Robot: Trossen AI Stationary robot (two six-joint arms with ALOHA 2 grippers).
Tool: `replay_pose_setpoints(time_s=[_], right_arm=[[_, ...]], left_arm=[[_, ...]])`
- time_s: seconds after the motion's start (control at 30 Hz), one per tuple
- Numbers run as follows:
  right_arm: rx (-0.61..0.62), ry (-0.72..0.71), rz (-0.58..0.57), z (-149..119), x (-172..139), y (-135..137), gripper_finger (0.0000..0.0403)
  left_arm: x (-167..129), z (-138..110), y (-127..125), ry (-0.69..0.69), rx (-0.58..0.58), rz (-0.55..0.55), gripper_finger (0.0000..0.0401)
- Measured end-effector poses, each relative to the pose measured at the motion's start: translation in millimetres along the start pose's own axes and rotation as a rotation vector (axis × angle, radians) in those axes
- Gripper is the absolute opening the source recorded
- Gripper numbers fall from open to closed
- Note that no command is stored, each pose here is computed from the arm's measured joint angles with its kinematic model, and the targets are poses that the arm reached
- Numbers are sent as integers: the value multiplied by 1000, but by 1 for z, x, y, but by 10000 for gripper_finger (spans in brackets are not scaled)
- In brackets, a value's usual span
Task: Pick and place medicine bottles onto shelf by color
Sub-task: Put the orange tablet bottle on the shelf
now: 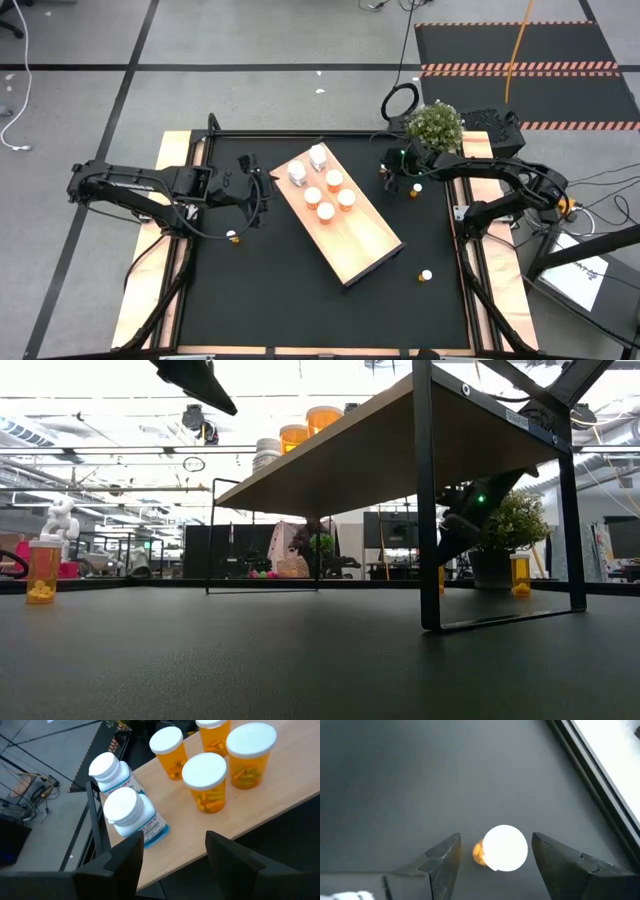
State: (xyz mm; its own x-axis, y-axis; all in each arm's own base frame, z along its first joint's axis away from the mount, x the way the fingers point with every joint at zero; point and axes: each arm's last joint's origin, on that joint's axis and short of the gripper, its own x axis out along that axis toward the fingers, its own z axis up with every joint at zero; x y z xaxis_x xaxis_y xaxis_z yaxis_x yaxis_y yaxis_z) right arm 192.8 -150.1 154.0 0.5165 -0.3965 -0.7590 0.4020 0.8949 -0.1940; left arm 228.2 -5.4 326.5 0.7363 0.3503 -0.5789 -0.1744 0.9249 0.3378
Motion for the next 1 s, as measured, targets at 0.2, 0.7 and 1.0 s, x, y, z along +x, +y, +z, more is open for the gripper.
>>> replay_pose_setpoints(time_s=[0.2,0.7,1.0], right_arm=[[-1,-3,0,0,0,0,198],[29,-16,-2,2,-3,0,118],[88,-76,4,9,-28,5,124]], left_arm=[[0,0,1,-1,0,2,216],[0,0,1,-1,-1,2,216],[0,0,1,4,-5,2,216]])
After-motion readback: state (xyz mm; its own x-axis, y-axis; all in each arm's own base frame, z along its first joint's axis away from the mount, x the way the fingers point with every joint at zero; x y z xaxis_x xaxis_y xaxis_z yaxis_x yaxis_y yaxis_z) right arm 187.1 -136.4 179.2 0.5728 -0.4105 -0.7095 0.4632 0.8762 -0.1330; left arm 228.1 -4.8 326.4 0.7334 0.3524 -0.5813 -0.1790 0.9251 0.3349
